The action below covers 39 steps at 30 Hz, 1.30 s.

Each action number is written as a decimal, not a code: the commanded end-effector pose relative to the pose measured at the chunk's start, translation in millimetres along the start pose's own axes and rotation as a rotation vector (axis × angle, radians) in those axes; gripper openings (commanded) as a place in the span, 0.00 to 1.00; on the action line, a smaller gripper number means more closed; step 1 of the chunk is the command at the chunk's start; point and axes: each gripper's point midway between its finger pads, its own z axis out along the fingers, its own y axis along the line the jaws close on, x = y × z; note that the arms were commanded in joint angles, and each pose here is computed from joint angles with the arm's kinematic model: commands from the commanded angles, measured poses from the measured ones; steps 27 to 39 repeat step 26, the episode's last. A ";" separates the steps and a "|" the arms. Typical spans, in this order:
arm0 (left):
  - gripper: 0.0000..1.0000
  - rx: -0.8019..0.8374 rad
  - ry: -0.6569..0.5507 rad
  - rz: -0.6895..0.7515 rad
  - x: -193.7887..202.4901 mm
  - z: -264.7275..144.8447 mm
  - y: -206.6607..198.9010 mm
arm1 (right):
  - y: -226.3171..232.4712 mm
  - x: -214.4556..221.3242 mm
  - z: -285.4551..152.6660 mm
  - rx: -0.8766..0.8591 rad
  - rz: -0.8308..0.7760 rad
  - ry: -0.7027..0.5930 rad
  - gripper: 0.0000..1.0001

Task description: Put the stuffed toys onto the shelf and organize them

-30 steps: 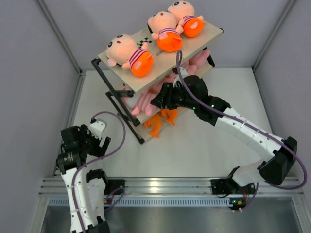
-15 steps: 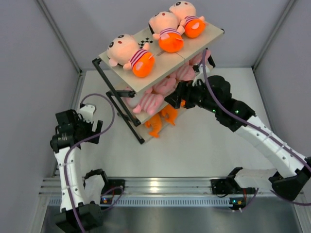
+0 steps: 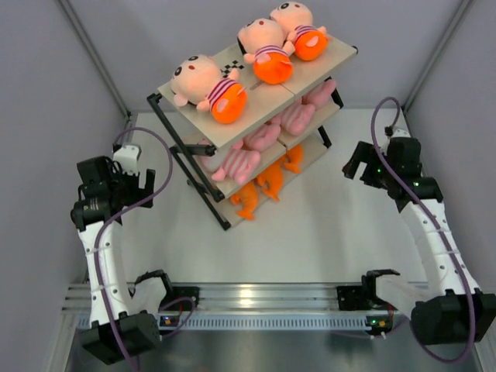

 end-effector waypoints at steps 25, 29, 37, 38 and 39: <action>0.98 0.013 -0.026 0.023 27.4 4.3 -13.9 | -106.4 -16.9 9.9 0.279 0.187 -0.210 0.99; 0.98 0.013 -0.026 0.023 27.4 4.3 -13.9 | -104.1 -17.1 8.4 0.265 0.184 -0.225 0.99; 0.98 0.013 -0.026 0.023 27.4 4.3 -13.9 | -104.1 -17.1 8.4 0.265 0.184 -0.225 0.99; 0.98 0.013 -0.026 0.023 27.4 4.3 -13.9 | -104.1 -17.1 8.4 0.265 0.184 -0.225 0.99; 0.98 0.013 -0.026 0.023 27.4 4.3 -13.9 | -104.1 -17.1 8.4 0.265 0.184 -0.225 0.99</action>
